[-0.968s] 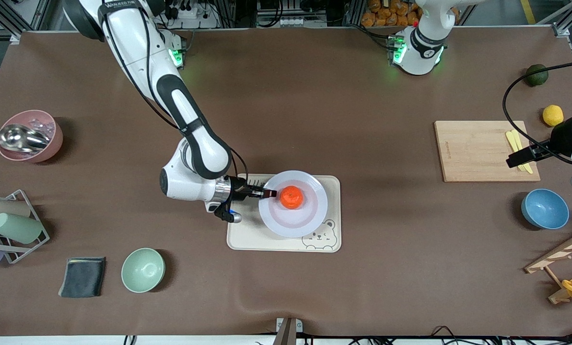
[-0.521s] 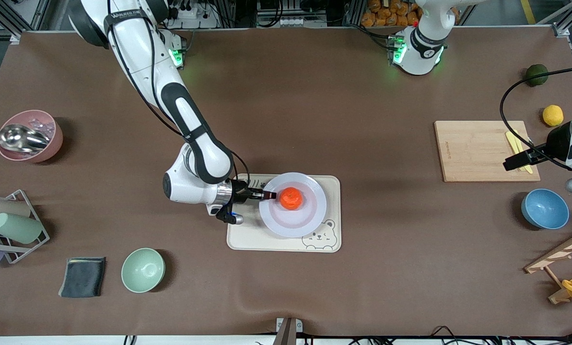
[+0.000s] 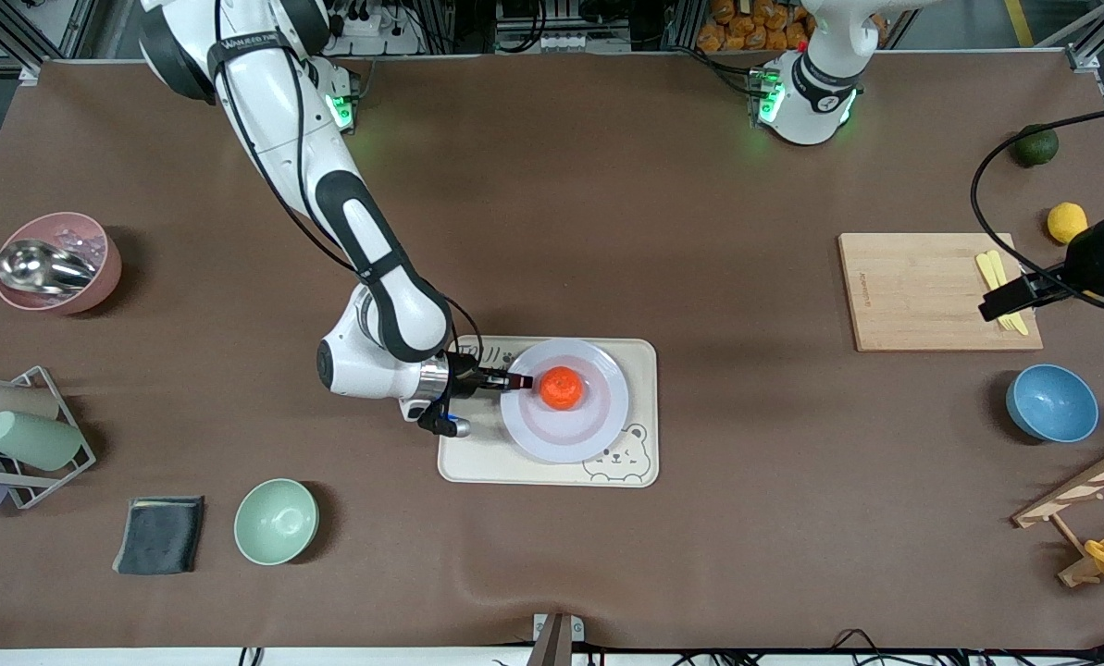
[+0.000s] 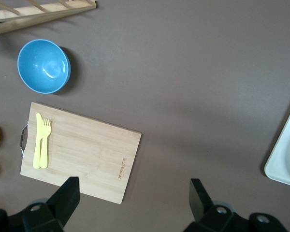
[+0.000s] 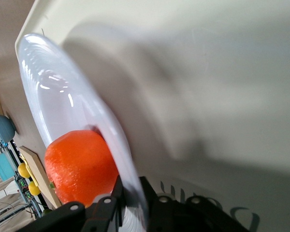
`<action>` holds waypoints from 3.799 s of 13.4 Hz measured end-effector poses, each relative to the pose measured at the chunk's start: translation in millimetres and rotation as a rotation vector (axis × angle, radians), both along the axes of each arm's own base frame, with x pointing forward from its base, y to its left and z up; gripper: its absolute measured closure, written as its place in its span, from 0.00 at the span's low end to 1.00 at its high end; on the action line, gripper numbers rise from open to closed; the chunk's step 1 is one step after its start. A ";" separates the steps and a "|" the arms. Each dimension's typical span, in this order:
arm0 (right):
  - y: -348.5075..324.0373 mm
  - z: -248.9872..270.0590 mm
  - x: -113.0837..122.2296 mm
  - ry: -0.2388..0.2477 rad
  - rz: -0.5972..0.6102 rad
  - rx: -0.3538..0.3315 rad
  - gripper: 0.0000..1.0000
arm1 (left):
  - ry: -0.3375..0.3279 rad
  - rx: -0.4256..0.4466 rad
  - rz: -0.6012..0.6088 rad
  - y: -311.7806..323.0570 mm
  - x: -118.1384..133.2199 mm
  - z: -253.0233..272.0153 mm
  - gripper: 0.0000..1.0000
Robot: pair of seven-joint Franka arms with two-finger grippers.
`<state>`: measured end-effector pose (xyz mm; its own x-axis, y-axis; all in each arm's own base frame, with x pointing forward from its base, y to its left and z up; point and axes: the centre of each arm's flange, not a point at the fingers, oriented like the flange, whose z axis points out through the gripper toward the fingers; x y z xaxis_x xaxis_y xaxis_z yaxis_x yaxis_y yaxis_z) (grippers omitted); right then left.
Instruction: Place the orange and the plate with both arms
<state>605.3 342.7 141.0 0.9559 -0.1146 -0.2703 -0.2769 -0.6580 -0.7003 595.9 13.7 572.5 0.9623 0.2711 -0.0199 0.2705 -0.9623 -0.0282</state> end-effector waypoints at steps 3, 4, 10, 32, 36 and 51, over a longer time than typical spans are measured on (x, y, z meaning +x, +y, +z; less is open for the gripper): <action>-0.2 5.5 5.1 -0.020 0.004 0.007 0.46 | 0.005 0.001 -0.007 -4.6 -6.7 8.5 0.00; -1.7 9.6 9.4 -0.029 -0.001 0.010 0.34 | 0.012 0.001 -0.010 -6.6 -7.8 8.4 0.00; -60.2 54.8 43.8 -0.034 0.051 0.037 0.00 | -0.017 0.004 -0.037 -8.4 -19.5 31.6 0.00; -399.6 464.3 -42.5 -0.133 0.298 -0.750 0.00 | -0.065 -0.021 -0.219 -32.1 -67.5 67.6 0.00; -395.1 478.2 -54.0 -0.092 0.223 -0.770 0.00 | -0.070 -0.020 -0.222 -30.4 -66.8 67.6 0.00; -381.3 520.0 -88.9 -0.207 0.269 -0.829 0.00 | -0.094 -0.017 -0.231 -23.0 -65.0 76.5 0.00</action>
<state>516.4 -38.6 661.0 0.9991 0.0383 -0.0193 0.0385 -0.9992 0.0103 530.9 -9.3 649.1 0.9966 0.0439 0.0697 0.0438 -0.9990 0.0035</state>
